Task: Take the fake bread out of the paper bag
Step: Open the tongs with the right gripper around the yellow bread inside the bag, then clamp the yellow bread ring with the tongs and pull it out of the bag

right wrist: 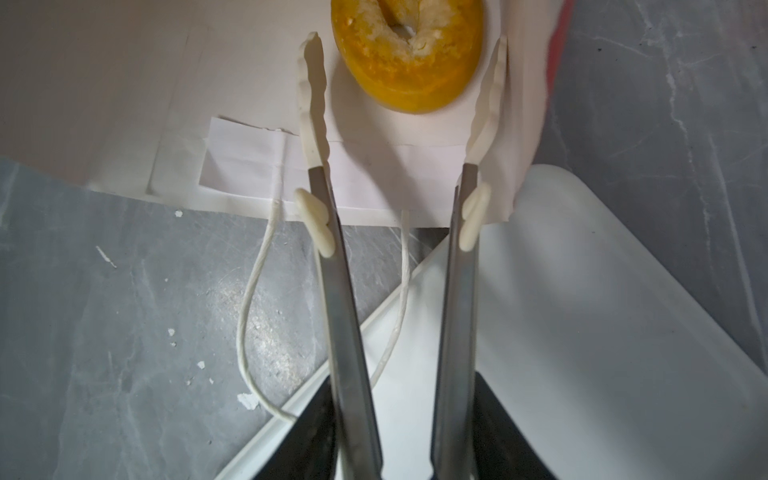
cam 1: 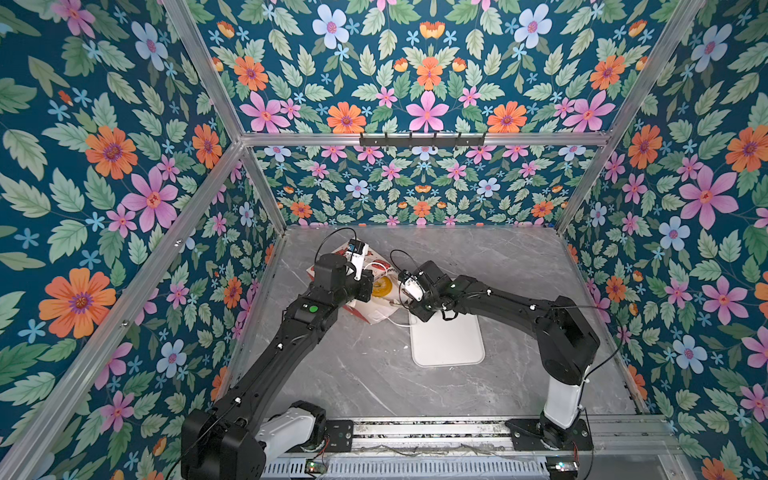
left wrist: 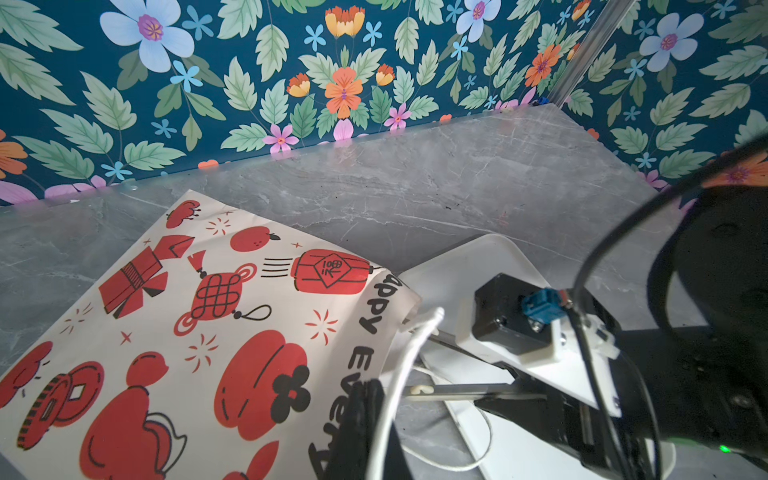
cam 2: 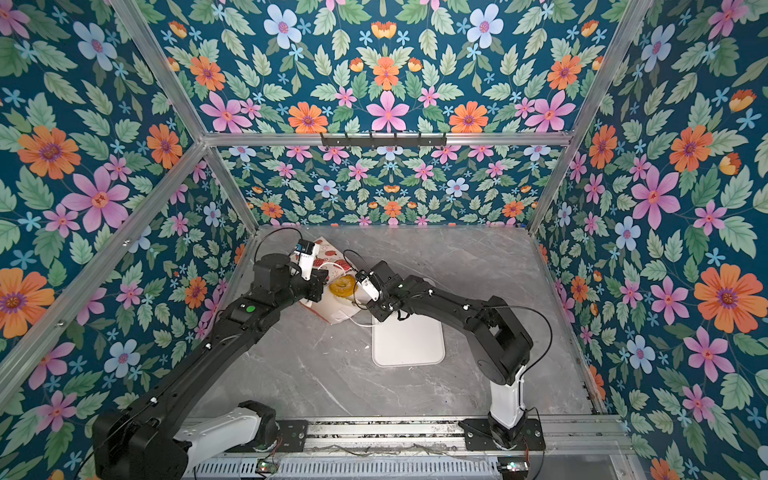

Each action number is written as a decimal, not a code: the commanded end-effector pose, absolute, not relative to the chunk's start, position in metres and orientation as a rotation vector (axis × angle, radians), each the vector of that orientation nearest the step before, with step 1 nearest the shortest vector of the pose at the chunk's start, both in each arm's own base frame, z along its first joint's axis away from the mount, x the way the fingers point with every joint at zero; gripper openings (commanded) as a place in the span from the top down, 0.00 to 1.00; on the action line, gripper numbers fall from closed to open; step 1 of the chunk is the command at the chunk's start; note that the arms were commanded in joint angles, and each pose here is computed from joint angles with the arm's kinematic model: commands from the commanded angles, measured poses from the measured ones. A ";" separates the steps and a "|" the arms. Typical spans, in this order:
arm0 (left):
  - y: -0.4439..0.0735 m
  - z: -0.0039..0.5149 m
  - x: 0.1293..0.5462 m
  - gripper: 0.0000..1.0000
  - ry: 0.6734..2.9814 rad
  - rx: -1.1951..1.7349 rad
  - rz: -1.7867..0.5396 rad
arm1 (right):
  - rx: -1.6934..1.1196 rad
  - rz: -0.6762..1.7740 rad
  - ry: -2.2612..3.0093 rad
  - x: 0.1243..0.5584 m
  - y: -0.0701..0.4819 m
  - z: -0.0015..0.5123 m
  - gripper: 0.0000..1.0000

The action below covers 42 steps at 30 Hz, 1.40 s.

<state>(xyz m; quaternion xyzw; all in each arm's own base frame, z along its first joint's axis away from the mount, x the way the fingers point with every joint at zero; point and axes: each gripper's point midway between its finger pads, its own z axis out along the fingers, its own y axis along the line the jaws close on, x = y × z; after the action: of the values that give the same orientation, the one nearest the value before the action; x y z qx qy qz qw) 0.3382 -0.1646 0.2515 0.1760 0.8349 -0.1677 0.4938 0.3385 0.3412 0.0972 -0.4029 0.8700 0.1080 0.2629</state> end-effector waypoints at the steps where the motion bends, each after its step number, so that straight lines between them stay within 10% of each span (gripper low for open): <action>1: -0.166 0.257 0.338 1.00 2.013 0.425 -0.424 | -1.084 0.316 2.301 0.349 0.353 0.104 0.52; 19: -0.168 0.253 0.341 1.00 2.019 0.421 -0.431 | -1.090 0.295 2.317 0.346 0.348 0.104 0.73; 42: -0.168 0.251 0.354 1.00 2.020 0.370 -0.416 | -0.858 0.330 2.398 0.240 0.250 0.159 0.73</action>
<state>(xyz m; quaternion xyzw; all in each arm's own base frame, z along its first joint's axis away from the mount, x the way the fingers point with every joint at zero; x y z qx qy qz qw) 0.3485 -0.1679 0.2417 0.1631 0.8423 -0.1709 0.4845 0.2459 0.2614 0.1535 -0.3529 0.8853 0.1242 0.2761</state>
